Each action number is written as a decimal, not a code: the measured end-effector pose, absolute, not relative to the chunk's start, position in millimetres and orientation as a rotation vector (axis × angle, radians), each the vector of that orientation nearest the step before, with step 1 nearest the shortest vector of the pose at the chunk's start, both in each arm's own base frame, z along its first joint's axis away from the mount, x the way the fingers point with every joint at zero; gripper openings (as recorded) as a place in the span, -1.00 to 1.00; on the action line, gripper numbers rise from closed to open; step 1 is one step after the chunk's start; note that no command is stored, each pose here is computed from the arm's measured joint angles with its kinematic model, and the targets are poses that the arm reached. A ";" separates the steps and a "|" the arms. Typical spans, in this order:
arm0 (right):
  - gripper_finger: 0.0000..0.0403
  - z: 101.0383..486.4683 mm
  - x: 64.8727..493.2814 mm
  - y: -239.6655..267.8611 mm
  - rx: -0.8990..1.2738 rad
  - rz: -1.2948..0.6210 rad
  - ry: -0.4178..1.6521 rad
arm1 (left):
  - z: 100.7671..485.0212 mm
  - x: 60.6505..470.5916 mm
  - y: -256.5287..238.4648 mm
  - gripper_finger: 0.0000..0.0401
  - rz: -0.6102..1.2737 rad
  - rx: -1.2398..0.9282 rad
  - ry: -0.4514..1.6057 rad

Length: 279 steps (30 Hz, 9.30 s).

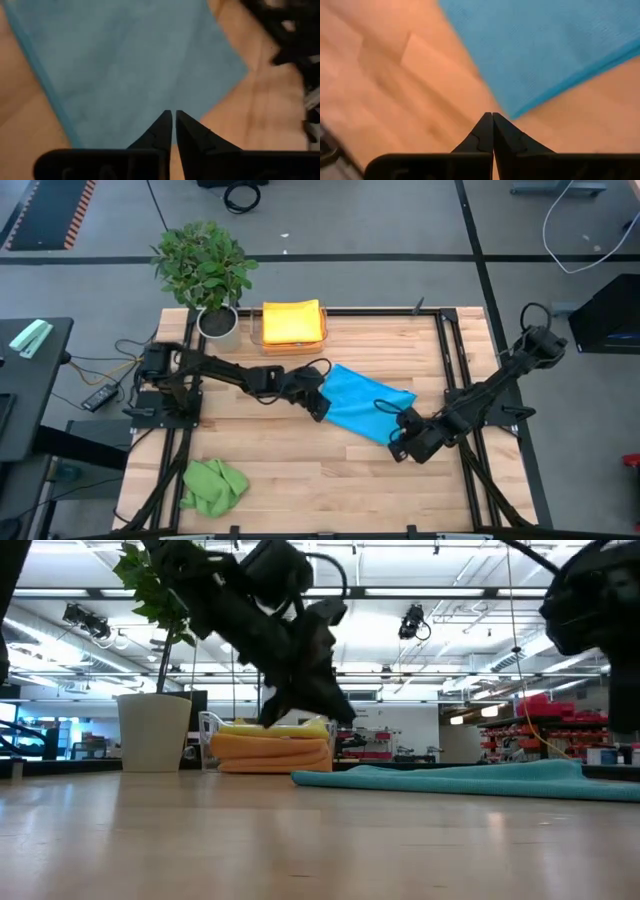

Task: Fold microfiber towels
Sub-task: Fold the blue microfiber cloth

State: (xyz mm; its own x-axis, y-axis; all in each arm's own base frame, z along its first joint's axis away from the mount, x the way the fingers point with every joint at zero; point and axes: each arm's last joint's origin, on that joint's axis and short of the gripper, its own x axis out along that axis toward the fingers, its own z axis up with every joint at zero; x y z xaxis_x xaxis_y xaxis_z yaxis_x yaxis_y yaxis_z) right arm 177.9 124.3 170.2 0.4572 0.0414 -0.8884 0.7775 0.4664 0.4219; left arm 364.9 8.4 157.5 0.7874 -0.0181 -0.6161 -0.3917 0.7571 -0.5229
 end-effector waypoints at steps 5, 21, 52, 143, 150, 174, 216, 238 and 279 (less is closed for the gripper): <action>-0.97 146.5 185.6 120.0 0.937 -0.651 1.009 | 174.6 375.8 16.5 -0.97 0.285 -0.563 0.552; -0.97 124.2 193.5 133.3 0.933 -0.612 1.079 | 113.2 446.8 76.6 -0.97 0.412 -0.372 0.887; -0.97 120.0 153.7 44.4 0.927 -0.729 0.938 | 118.2 424.6 -30.5 -0.93 0.121 -0.322 1.095; -0.97 159.8 205.6 -19.7 0.594 -0.637 1.210 | 116.0 337.2 -104.6 -0.97 0.466 -0.902 0.749; -0.97 194.0 199.1 -5.0 0.488 -0.480 1.157 | 119.7 335.0 -123.0 -0.90 0.491 -1.047 0.662; -0.97 131.9 261.9 179.3 0.652 -0.195 0.809 | 165.9 362.6 -112.5 -0.94 0.326 -0.523 0.913; -0.97 188.1 250.1 293.0 0.727 -0.051 0.810 | 209.4 310.0 -177.8 -0.86 -0.712 0.492 1.029; -0.31 175.7 284.3 246.1 -0.095 0.127 0.801 | 142.7 302.1 -150.7 0.04 -0.870 1.098 0.655; -0.20 113.4 277.3 243.5 -0.223 0.338 0.866 | 109.6 310.1 -147.4 -0.24 -0.982 1.058 0.617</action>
State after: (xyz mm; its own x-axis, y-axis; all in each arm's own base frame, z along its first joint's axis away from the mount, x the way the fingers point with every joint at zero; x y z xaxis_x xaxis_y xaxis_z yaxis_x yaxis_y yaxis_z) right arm 277.3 243.5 113.4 0.5999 0.1996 -0.7748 -0.3786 0.9239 -0.0551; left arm 310.1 -147.4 109.6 0.4552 -0.3609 -0.8139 0.8899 0.1556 0.4287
